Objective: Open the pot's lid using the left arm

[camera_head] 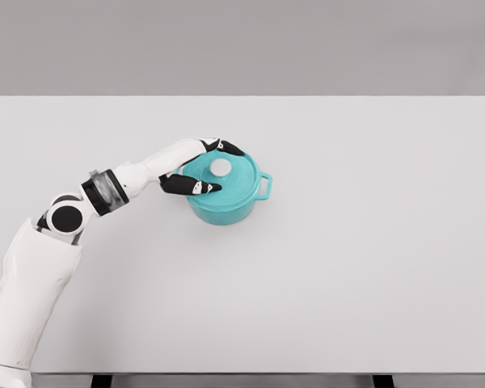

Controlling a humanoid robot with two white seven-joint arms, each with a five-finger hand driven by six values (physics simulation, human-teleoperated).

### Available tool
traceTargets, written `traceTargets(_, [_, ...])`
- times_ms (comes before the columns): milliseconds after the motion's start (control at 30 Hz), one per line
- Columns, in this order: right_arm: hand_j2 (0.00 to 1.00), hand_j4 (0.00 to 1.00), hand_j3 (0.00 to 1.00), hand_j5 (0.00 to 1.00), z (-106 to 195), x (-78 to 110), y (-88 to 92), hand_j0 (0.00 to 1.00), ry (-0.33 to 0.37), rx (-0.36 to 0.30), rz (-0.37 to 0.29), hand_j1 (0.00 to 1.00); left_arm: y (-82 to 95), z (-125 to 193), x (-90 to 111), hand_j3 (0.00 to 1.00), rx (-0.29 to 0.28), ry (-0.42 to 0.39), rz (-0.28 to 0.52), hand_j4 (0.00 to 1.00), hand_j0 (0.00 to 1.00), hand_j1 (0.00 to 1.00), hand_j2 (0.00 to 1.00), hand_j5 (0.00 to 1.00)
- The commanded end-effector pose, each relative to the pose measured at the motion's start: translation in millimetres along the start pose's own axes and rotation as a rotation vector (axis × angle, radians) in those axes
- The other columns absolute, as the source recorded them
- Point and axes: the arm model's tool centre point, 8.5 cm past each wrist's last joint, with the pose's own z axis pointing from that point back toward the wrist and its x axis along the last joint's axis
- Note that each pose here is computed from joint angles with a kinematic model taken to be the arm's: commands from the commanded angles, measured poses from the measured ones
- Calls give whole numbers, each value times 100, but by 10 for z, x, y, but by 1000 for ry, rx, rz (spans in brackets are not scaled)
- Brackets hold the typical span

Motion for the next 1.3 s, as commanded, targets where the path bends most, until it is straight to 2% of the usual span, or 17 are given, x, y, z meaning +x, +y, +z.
traceTargets(0, [100,100,100,100,0,0,0,100,0,0,0,100,2,2,-4,69,4,-1,8,69,69,69,69,69])
traceTargets(67, [100,100,100,100,0,0,0,100,0,0,0,100,4,6,-10,64,5,1,9,64,64,64,64,64])
traceTargets(167, [100,100,100,100,0,0,0,100,0,0,0,100,-1,3,-8,64,4,0,9,64,64,64,64,64])
traceTargets(533, [100,100,100,100,0,0,0,100,0,0,0,100,4,16,-17,50,7,4,11,50,50,50,50,50])
traceTargets(833, [100,100,100,100,0,0,0,100,0,0,0,100,16,21,-27,45,11,14,21,45,45,45,45,45])
traceTargets(1267, [100,100,100,100,0,0,0,100,0,0,0,100,100,33,25,45,30,-7,16,45,45,45,45,45])
